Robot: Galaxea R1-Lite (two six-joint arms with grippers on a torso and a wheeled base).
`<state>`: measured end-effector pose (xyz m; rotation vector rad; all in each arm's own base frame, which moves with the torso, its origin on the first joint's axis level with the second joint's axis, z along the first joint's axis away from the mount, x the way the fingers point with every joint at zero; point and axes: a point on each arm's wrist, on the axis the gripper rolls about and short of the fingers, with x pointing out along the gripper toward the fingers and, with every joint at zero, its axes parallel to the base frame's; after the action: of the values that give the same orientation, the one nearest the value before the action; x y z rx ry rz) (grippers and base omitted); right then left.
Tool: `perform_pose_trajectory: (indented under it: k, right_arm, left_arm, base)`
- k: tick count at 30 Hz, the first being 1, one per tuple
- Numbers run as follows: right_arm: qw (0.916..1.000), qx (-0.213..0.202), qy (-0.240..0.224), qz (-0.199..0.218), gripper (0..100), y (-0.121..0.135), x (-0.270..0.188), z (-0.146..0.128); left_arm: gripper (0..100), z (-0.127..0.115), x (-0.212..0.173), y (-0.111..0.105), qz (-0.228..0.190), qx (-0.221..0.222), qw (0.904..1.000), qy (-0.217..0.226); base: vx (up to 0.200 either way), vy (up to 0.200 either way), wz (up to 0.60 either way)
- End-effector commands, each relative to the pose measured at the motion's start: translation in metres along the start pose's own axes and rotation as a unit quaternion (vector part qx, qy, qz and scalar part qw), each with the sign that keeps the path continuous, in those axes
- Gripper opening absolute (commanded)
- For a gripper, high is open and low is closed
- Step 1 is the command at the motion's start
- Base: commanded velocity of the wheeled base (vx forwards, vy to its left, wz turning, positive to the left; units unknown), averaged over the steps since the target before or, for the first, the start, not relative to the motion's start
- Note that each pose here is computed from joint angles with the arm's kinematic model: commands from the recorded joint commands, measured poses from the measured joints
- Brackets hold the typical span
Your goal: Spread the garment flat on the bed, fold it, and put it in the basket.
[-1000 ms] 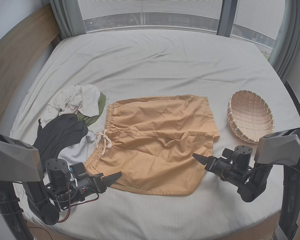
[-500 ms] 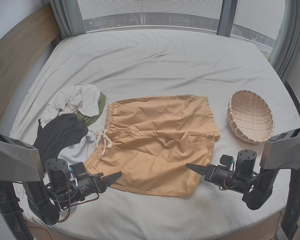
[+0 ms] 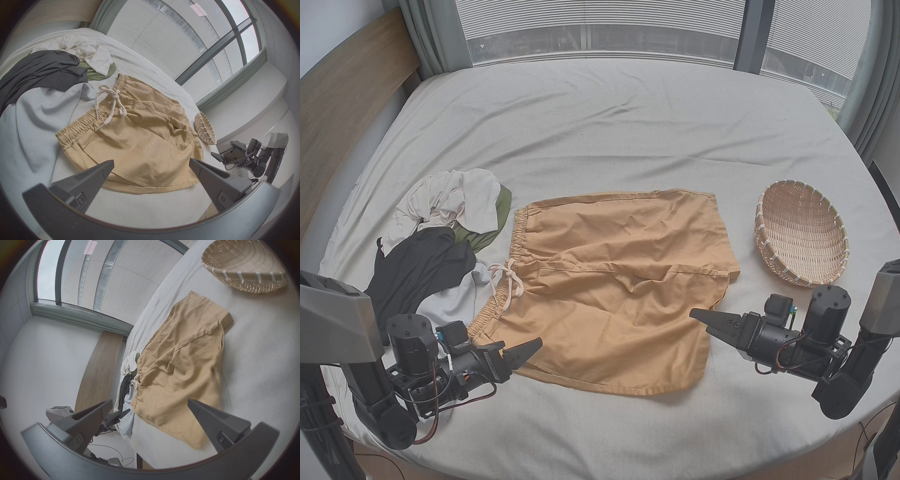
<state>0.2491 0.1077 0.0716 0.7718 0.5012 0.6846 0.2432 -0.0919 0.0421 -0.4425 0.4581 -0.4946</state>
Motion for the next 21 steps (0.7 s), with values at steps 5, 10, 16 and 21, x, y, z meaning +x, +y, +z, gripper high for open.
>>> perform_pose_trajectory:
  k: [5, 10, 16, 21]
  right_arm:
    - [0.9963, -0.039, -0.002, -0.077, 100, -0.032, -0.001, -0.007]
    - [0.9909, -0.054, -0.005, -0.123, 100, -0.055, 0.007, -0.011]
    - [0.9881, -0.052, 0.005, -0.145, 100, -0.074, 0.018, -0.017]
    - [0.9883, -0.053, 0.009, -0.143, 100, -0.081, 0.027, -0.019]
  left_arm:
    - [100, 0.000, -0.002, 0.000, 0.000, 0.000, 1.0000, 0.001]
    - [100, -0.001, -0.001, 0.000, 0.001, 0.000, 1.0000, 0.002]
    - [100, -0.002, -0.001, 0.000, 0.001, -0.001, 1.0000, 0.005]
    - [100, -0.002, -0.001, 0.000, 0.000, -0.001, 1.0000, 0.004]
  base:
    - [0.000, 0.000, 0.00]
    - [0.000, 0.000, 0.00]
    - [0.000, 0.000, 0.00]
    - [0.000, 0.000, 0.00]
